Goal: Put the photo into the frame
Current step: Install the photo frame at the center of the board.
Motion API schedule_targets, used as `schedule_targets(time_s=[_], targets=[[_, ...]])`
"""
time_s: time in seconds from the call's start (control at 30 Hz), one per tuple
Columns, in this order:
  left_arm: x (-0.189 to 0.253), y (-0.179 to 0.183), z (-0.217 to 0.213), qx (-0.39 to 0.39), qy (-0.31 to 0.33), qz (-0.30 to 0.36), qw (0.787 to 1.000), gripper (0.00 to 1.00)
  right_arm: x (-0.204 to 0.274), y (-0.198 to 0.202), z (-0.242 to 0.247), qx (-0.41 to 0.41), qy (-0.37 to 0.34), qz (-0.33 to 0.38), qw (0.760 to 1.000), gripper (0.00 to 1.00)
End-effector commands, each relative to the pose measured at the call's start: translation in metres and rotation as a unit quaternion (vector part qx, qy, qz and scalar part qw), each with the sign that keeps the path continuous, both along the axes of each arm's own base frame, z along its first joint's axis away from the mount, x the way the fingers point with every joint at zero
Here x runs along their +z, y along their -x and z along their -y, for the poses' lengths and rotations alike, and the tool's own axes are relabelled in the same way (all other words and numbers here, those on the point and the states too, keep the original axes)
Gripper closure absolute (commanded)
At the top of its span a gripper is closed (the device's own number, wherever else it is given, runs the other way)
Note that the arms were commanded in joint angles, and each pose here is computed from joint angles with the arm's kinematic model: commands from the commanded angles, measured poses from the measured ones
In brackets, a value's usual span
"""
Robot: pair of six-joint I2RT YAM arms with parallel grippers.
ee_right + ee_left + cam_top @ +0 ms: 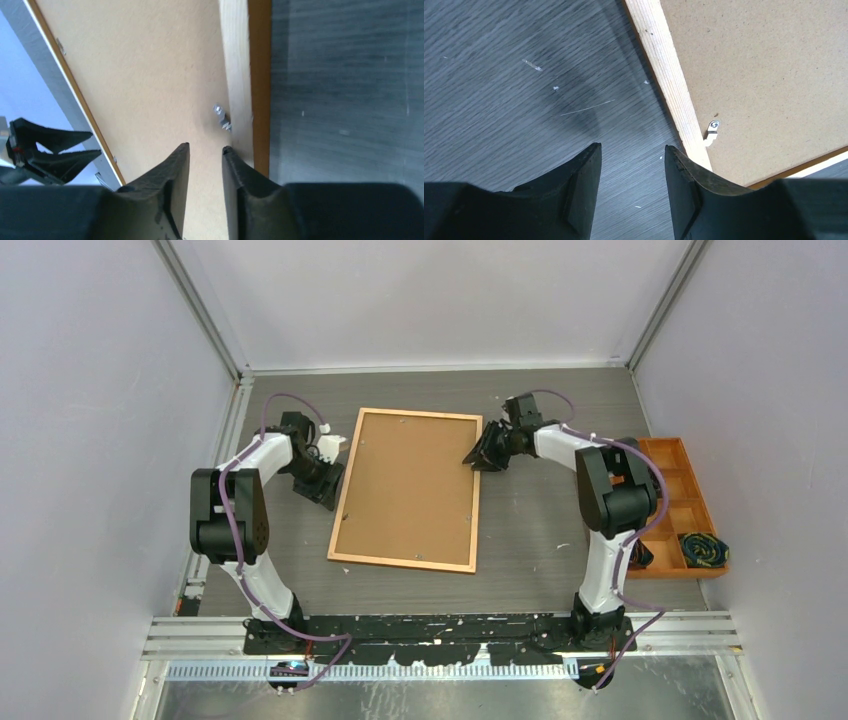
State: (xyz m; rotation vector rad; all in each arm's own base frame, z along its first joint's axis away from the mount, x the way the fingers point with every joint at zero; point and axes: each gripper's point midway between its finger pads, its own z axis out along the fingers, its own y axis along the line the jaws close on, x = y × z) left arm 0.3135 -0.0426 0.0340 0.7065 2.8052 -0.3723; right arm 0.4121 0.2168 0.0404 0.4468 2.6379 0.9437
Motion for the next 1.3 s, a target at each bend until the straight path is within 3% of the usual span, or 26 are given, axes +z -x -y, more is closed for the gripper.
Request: schedule_targets(time_s=[0.0,0.13,0.37,0.53,1.27], targets=[[0.012,-0.006,0.004,-0.002,0.013,0.014,1.0,0.49,0.054,0.01,0.0,-0.012,-0.024,0.046,0.999,0.61],[0.012,-0.004,0.006,-0.005,0.016,0.012,1.0,0.49,0.052,0.052,0.0,-0.017,-0.023,0.034,0.999,0.54],[0.01,-0.001,0.006,-0.008,0.016,0.01,1.0,0.5,0.041,0.118,-0.014,-0.012,-0.018,0.012,1.0,0.54],[0.008,-0.001,0.005,-0.007,0.016,0.008,1.0,0.5,0.031,0.142,-0.017,-0.013,-0.014,-0.002,1.0,0.54],[0.009,-0.001,0.005,-0.009,0.014,0.01,1.0,0.51,0.005,0.133,-0.013,-0.025,0.023,-0.001,0.999,0.63]])
